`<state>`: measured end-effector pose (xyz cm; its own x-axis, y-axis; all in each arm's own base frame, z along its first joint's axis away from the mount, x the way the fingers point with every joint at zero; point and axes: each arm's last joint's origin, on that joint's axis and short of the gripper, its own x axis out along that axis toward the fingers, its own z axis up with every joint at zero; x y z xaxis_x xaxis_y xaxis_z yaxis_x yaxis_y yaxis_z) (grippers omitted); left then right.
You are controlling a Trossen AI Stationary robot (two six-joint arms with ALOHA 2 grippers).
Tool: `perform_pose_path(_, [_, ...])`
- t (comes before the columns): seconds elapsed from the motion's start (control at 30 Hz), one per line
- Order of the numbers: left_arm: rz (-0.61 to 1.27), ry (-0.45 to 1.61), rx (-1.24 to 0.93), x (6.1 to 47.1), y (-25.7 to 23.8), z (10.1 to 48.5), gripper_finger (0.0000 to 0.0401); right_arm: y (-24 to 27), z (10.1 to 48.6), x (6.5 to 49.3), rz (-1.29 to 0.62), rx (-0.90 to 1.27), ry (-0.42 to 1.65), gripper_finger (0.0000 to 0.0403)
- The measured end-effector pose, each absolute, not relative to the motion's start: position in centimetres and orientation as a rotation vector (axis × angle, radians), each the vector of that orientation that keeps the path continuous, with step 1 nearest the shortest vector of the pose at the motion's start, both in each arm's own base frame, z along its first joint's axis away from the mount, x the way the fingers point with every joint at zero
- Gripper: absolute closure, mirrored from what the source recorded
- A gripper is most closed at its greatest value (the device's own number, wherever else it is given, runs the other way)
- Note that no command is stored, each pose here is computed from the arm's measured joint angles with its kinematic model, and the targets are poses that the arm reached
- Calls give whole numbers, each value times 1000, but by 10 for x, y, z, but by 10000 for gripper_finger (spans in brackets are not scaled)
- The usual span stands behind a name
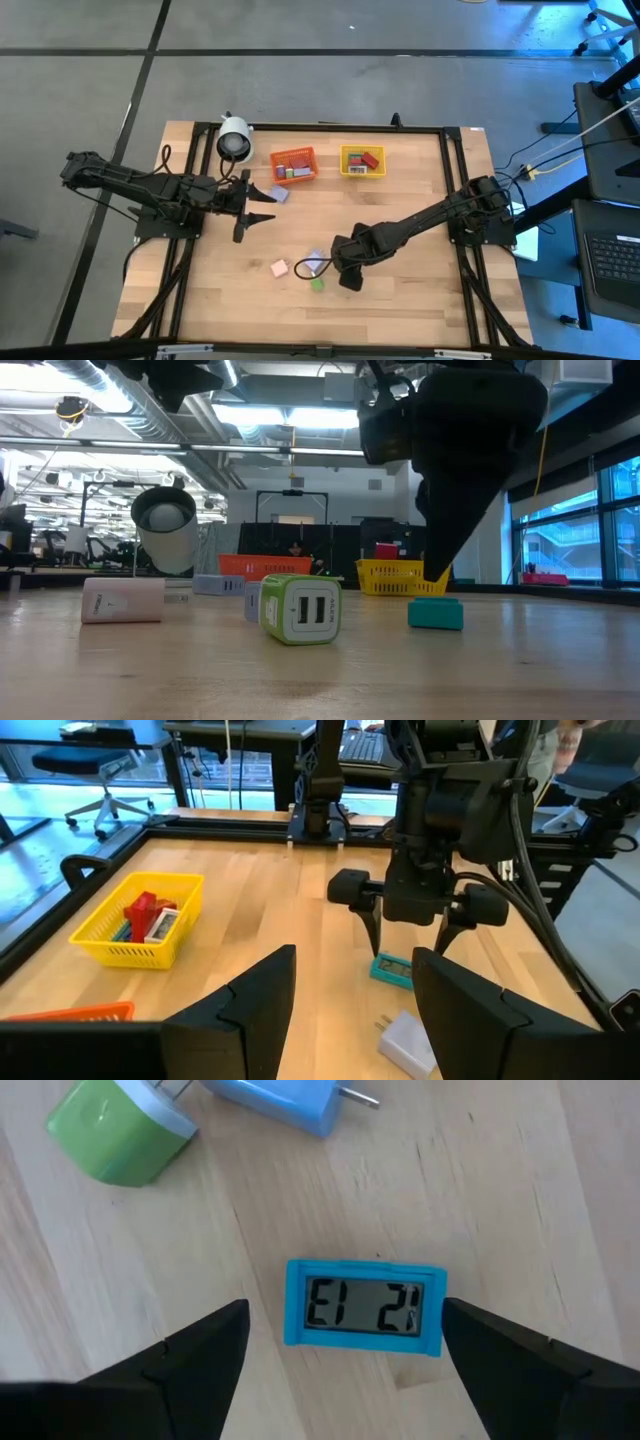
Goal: Pick & Place Office items
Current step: Put the blue digital clock into the yellow bin
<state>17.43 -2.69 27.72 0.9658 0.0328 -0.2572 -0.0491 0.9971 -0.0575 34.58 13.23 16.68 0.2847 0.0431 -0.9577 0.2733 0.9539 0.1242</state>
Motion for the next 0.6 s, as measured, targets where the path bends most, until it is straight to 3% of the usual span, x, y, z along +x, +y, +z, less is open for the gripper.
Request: perform_pose_path(0.6, [23,266,-64,174,-27,277,205,136,147,353,-170,295,1287,71])
